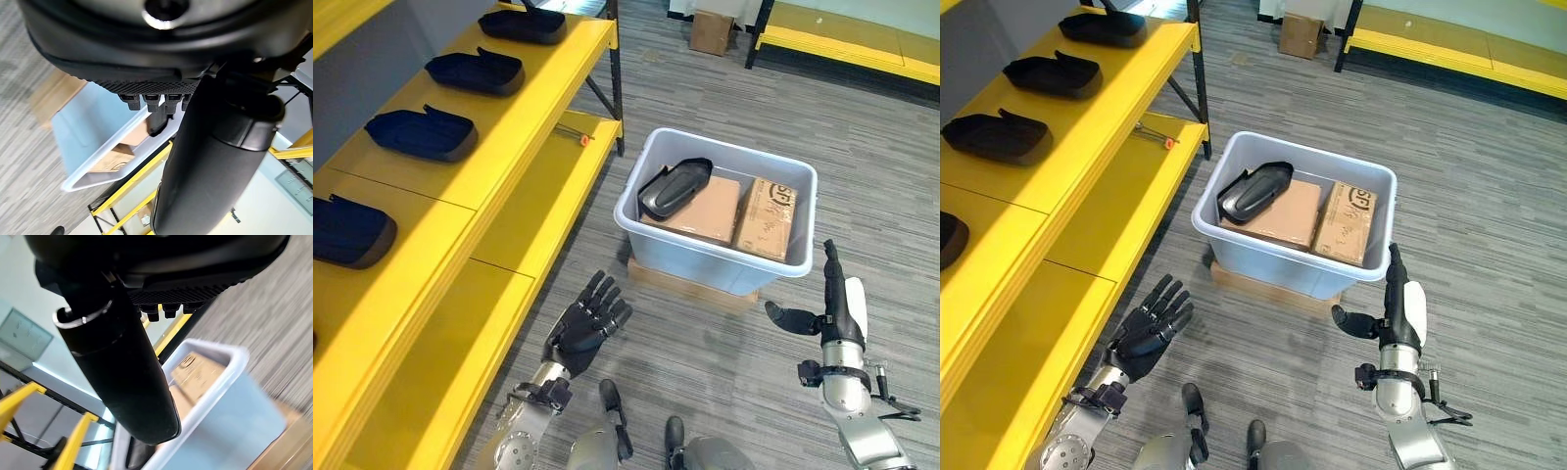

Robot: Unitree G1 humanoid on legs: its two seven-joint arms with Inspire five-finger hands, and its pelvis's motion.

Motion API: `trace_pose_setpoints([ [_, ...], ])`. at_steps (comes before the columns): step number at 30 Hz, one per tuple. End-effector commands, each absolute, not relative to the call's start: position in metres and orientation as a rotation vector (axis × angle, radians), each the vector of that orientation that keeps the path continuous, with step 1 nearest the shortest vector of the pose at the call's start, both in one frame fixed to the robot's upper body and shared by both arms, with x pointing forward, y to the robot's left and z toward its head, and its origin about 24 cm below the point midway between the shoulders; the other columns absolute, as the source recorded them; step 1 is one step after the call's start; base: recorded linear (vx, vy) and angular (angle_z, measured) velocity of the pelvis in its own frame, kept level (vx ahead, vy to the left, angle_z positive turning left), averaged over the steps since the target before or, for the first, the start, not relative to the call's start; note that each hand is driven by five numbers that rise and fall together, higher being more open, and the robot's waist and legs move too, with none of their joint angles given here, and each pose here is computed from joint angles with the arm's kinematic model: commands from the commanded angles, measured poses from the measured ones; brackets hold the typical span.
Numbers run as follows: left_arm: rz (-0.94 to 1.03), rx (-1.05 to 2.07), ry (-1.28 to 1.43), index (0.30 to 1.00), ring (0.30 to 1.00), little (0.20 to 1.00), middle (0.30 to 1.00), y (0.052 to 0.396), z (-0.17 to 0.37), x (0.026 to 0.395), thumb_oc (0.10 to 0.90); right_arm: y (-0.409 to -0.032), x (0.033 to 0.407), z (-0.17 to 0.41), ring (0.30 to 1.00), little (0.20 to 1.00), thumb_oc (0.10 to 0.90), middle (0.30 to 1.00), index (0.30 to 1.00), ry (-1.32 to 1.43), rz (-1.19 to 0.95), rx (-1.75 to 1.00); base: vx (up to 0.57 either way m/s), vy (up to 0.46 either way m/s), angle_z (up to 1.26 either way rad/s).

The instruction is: Move parts from the plastic box to the shelf.

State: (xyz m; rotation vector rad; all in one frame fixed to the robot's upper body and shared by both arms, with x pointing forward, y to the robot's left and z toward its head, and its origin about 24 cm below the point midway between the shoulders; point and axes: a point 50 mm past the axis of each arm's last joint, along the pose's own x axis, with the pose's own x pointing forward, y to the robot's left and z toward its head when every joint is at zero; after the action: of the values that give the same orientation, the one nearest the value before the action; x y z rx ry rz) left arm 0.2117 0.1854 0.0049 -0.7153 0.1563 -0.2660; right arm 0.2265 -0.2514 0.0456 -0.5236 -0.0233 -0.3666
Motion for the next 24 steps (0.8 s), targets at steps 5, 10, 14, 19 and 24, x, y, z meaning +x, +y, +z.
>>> trace_pose_setpoints([
  [5,-0.297,-0.625,0.097,1.0,1.0,1.0,1.0,0.185,0.02,0.211,0.9,-0.246,0.244,0.087,1.0,1.0,0.9,1.0,1.0,-0.25,-0.318,-0.515,0.09,0.069,0.07],
  [10,-0.284,-0.658,0.097,1.0,1.0,1.0,1.0,0.186,0.02,0.214,0.9,-0.246,0.246,0.084,1.0,1.0,0.9,1.0,1.0,-0.23,-0.326,-0.433,0.09,0.064,0.0],
  [14,-0.287,-0.648,0.098,1.0,1.0,1.0,1.0,0.185,0.022,0.214,0.9,-0.242,0.249,0.092,1.0,1.0,0.9,1.0,1.0,-0.295,-0.327,-0.471,0.11,0.088,0.0],
  [19,-0.259,-0.642,0.179,1.0,1.0,1.0,1.0,0.185,0.014,0.215,0.9,-0.241,0.253,0.1,1.0,1.0,0.9,1.0,1.0,-0.344,-0.349,-0.549,0.08,0.133,0.0],
  [24,-0.331,-0.628,0.256,1.0,1.0,1.0,1.0,0.177,0.002,0.21,0.9,-0.243,0.252,0.103,1.0,1.0,0.9,1.0,1.0,-0.377,-0.412,-0.558,0.1,0.174,0.05],
])
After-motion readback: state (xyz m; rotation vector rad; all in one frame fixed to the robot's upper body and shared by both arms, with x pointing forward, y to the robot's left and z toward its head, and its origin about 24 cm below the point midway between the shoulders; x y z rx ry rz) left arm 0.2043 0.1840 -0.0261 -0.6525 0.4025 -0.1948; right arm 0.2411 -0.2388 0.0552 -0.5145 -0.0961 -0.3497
